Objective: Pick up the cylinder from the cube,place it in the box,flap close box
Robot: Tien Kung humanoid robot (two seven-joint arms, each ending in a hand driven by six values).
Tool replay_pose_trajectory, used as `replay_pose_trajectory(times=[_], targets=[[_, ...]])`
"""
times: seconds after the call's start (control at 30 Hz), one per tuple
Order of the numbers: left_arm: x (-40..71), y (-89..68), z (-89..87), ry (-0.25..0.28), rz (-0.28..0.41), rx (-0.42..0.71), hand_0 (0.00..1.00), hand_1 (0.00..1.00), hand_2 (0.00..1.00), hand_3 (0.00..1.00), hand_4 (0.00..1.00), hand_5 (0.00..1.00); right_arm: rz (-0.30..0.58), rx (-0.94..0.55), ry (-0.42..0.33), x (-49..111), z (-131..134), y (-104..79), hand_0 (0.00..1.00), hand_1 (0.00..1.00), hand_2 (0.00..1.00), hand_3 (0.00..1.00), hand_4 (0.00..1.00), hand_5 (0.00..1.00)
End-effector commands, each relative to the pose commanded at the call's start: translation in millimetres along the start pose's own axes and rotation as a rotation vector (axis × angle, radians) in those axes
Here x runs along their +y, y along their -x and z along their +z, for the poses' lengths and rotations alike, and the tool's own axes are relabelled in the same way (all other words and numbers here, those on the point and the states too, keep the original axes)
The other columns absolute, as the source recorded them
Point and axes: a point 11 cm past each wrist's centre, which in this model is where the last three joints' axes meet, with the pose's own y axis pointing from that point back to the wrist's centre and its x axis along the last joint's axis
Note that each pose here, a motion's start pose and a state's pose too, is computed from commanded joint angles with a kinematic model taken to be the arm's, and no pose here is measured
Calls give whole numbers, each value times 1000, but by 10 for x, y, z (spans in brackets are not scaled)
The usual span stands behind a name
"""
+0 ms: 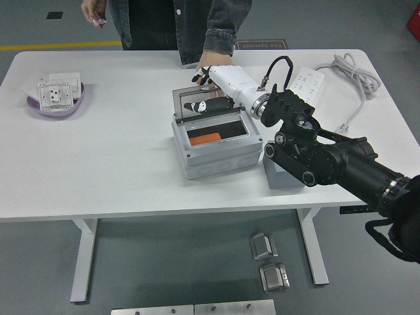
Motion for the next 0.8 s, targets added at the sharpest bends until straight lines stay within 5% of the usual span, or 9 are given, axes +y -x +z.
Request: replay_pose_trajectory(times=[0.47,0.8], targets=[[-4,19,-38,-5,-2,6,635,590,543,588,457,88,0,18,0,159,76,-17,705,648,697,753,865,659],[-6,33,-54,-4,-5,10,635,590,544,588,453,92,-18,-24,-1,340,113,201,678,634,697,754,860,659]])
